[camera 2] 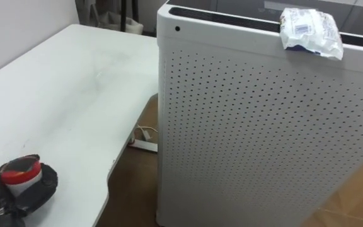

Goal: Pick garbage

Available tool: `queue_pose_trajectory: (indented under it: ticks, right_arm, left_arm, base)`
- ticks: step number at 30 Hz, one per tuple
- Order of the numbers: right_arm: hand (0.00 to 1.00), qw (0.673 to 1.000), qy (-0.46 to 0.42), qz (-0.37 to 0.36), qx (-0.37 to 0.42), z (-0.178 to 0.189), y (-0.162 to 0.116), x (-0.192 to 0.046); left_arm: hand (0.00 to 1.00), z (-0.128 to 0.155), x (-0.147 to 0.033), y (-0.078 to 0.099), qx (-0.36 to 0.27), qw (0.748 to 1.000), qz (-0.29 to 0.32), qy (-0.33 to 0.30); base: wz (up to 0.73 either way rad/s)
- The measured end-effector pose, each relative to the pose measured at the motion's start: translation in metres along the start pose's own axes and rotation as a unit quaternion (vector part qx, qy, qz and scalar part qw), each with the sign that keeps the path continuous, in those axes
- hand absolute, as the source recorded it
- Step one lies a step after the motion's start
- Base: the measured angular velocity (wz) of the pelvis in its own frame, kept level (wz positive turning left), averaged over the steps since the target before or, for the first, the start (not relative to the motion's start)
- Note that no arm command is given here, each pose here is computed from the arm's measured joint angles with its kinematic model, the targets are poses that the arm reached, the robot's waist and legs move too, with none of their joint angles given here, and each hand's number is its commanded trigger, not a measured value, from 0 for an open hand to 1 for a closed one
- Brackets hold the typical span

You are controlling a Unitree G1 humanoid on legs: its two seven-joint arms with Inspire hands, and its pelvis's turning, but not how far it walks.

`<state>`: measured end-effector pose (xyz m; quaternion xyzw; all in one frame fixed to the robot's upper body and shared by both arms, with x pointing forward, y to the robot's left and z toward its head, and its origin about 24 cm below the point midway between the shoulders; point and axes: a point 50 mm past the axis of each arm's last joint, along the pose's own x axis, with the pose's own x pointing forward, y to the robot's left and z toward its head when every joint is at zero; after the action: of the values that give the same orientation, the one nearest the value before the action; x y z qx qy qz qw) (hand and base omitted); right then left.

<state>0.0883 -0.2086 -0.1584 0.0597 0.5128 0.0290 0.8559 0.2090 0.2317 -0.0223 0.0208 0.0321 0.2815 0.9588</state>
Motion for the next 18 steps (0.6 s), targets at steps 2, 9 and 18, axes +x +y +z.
queue_pose_trajectory:
  ticks: [2,9,18]
  right_arm:
    - [1.0,1.0,0.0,0.0,0.0,0.0,0.0,0.0]
    - [1.0,1.0,-0.014,0.005,-0.005,0.012,0.003,0.005]
    - [1.0,0.998,-0.046,0.022,-0.04,0.041,0.011,0.013]
  left_arm:
    - [1.0,0.0,-0.002,-0.007,0.002,1.0,-0.029,0.003]
    - [1.0,0.005,-0.015,-0.043,-0.01,0.987,-0.159,0.007]
    - [1.0,0.038,-0.054,-0.123,-0.059,0.901,-0.429,-0.022]
  base:
    - [-0.04]
    - [-0.01]
    - [-0.1]
